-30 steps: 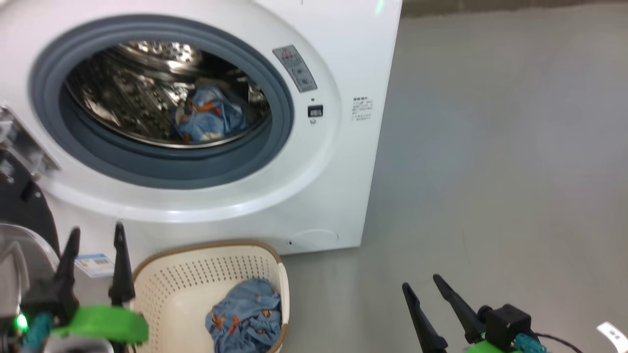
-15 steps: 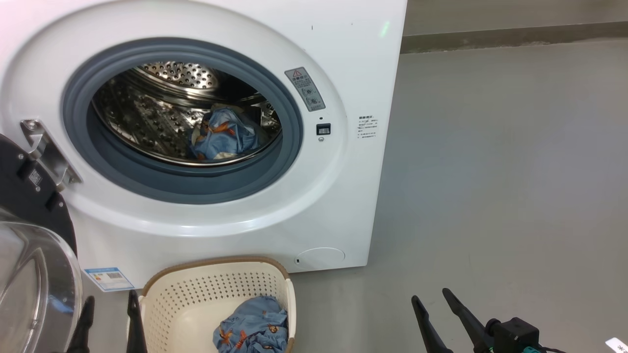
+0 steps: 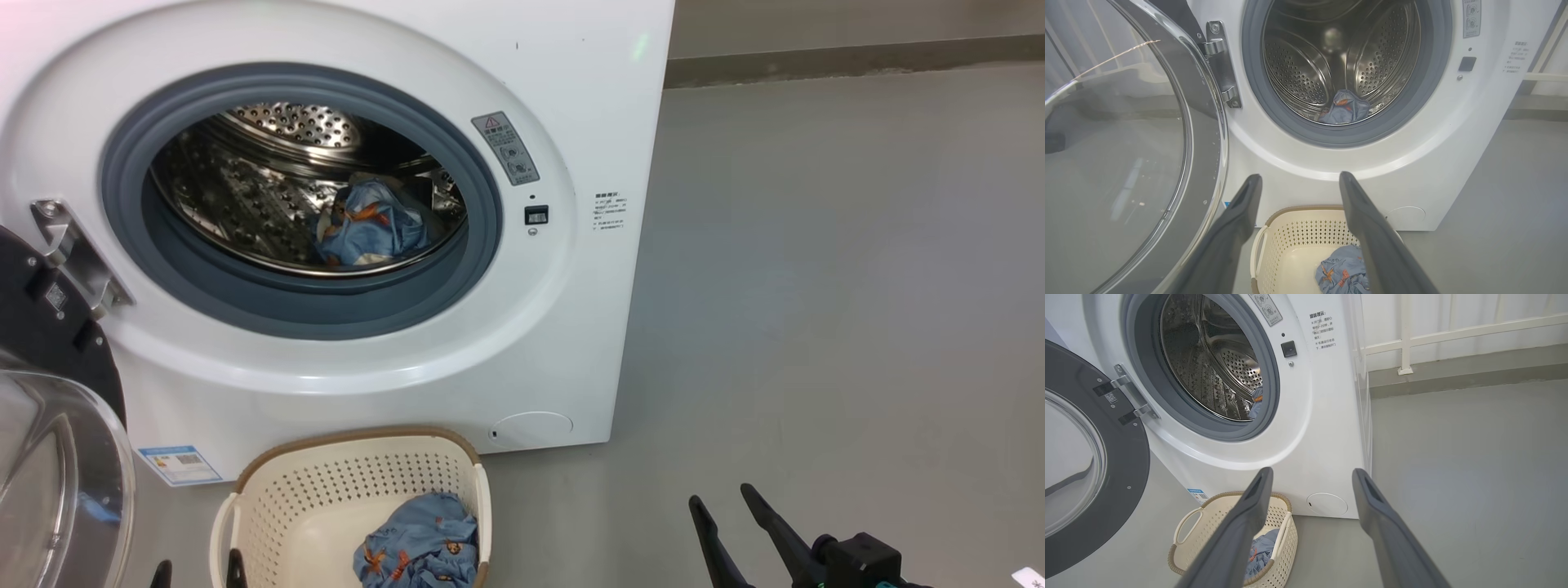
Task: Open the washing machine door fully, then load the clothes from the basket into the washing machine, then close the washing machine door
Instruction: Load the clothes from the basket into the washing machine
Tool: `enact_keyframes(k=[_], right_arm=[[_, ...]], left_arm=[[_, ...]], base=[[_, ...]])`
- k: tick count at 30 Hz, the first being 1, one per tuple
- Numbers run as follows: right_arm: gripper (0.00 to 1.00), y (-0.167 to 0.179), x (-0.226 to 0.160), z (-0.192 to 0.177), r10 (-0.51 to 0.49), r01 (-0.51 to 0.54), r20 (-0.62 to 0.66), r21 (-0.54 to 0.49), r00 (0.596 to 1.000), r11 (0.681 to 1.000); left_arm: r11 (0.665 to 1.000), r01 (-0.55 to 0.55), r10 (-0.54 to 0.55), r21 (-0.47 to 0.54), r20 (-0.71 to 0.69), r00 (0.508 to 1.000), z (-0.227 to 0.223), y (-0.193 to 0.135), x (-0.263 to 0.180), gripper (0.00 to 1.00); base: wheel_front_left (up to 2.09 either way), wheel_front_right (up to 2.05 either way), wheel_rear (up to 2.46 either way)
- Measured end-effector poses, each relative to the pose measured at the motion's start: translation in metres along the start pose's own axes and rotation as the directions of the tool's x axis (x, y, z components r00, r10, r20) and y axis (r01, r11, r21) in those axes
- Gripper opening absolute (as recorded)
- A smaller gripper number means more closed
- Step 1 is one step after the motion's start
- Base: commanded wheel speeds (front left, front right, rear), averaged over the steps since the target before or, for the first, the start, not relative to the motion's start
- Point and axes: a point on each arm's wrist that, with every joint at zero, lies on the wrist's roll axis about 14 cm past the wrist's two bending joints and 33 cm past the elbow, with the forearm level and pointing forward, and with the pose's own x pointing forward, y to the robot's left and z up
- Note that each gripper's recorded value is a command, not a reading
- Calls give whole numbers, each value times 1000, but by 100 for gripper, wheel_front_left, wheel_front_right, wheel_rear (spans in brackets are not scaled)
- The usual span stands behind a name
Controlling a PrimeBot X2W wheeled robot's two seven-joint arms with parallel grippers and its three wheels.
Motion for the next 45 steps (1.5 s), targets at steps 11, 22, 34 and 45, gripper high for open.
enact_keyframes(k=[11,22,34,45], right_arm=[[100,0,0,-4,2,-2,-14,-4,1000,1000],[100,1,-1,-3,2,-2,-8,-5,1000,1000],[100,-1,1,-7,-3,3,-23,-1,1000,1000],[100,-12,20,-6,-27,27,-21,3,999,1000]], left_arm=[[1000,-27,27,3,-28,999,-8,7,-6,100],[999,-33,33,-17,-22,999,-7,6,-7,100],[1000,-7,7,-23,-30,1000,-10,1,2,100],[998,46,-45,-45,22,999,4,-14,57,100]], base=[[0,0,0],[0,0,0],[0,0,0],[0,0,0]])
